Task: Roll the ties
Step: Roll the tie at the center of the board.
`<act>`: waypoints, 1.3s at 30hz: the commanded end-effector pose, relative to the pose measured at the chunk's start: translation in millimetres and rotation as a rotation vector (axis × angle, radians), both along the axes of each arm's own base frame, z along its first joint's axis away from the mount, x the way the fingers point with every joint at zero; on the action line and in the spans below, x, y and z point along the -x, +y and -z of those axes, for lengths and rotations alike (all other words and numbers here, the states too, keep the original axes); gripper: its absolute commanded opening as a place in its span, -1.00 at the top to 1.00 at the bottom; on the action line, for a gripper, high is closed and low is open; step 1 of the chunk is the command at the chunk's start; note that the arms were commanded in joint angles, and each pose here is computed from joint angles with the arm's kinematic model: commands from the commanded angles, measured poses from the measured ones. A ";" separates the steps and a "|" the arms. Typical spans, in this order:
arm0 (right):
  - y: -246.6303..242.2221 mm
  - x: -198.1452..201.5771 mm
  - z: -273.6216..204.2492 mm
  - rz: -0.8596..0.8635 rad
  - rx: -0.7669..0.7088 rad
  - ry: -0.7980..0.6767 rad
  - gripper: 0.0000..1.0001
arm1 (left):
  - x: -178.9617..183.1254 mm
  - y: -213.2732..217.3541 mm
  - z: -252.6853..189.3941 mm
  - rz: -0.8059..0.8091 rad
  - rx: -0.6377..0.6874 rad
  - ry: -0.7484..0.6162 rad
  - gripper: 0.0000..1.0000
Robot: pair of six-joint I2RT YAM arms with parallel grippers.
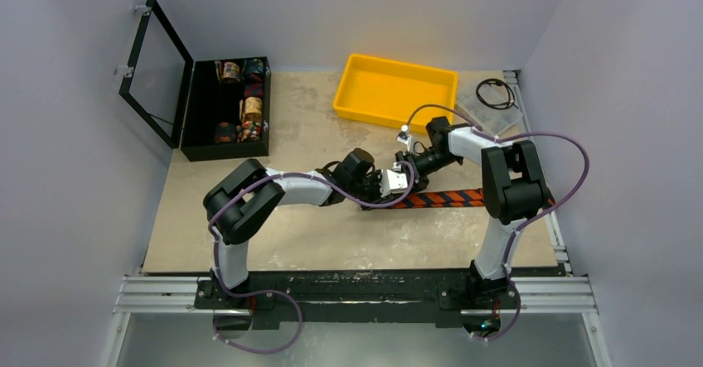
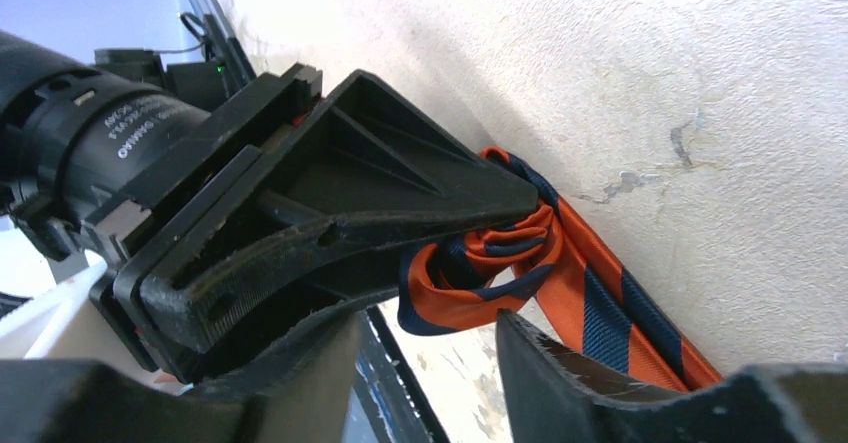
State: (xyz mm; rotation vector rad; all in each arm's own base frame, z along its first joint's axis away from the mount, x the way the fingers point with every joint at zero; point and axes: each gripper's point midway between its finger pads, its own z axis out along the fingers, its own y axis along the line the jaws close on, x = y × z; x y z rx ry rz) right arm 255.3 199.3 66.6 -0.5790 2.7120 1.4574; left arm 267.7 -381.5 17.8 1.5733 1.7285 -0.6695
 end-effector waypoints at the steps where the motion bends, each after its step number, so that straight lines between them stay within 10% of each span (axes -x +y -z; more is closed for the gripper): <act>1: 2.4 -15.0 -3.5 0.036 0.018 -0.052 0.05 | 27.9 75.5 80.7 -0.041 -0.344 0.106 0.49; 9: -22.2 -14.8 41.8 0.026 0.217 -0.063 1.00 | 32.8 64.4 71.0 -0.006 -0.265 0.128 0.19; 28: -46.5 -25.3 93.9 -0.022 0.474 -0.129 1.00 | 17.9 15.3 3.7 0.007 0.203 0.117 -0.38; 39: -39.9 -23.2 99.1 -0.030 0.472 -0.109 1.00 | 8.0 -19.8 -35.6 0.014 0.336 0.065 0.18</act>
